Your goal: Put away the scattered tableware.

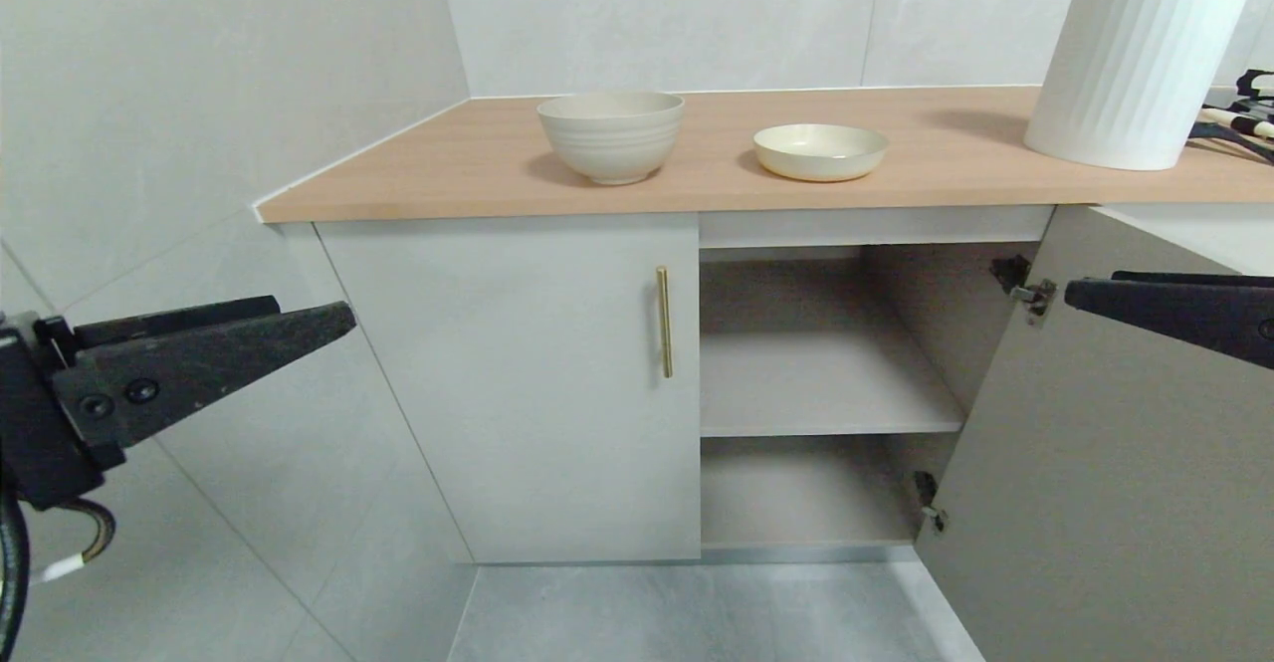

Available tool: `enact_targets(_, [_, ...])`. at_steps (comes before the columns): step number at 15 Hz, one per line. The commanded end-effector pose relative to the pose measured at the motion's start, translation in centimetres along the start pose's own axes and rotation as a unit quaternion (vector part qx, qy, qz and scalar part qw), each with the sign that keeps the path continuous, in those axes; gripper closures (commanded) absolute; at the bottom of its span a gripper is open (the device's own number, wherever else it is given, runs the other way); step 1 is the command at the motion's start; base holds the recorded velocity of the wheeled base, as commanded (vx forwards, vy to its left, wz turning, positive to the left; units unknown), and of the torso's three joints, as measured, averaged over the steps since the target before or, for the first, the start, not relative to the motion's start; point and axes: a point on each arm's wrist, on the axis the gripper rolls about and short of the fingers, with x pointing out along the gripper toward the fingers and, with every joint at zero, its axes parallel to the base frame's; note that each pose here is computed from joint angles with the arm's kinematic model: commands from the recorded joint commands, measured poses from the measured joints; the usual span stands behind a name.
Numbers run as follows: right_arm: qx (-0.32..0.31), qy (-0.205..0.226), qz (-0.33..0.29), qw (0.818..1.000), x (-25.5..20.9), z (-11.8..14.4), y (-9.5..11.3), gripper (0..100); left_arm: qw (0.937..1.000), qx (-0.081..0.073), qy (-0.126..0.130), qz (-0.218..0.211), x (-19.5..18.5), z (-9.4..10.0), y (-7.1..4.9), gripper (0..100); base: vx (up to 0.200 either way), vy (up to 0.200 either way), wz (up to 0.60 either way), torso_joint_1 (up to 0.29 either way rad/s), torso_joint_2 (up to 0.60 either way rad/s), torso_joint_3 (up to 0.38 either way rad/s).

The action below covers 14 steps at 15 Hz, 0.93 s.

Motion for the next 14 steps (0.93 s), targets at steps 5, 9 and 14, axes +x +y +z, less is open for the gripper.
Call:
enact_targets(5, [-0.003,-0.008,0.005,1.000,-0.5,0.1,0.3,0,1.0000,-0.001,0.002,-0.003,0.2,0.1,0.0,0,0.000,0.000,0.00,0.000,0.00,0.000])
enact_targets(9, [-0.006,-0.008,0.008,1.000,-0.6,0.1,0.3,0,1.0000,0.000,0.001,-0.004,0.0,0.1,-0.1,0,0.150,0.000,0.00,0.001,0.00,0.001])
enact_targets(14, [-0.024,-0.003,0.011,1.000,-1.1,-0.1,0.6,0,1.0000,-0.002,-0.005,-0.004,-0.2,0.4,-0.2,0,0.200,0.000,0.00,0.003,0.00,0.000])
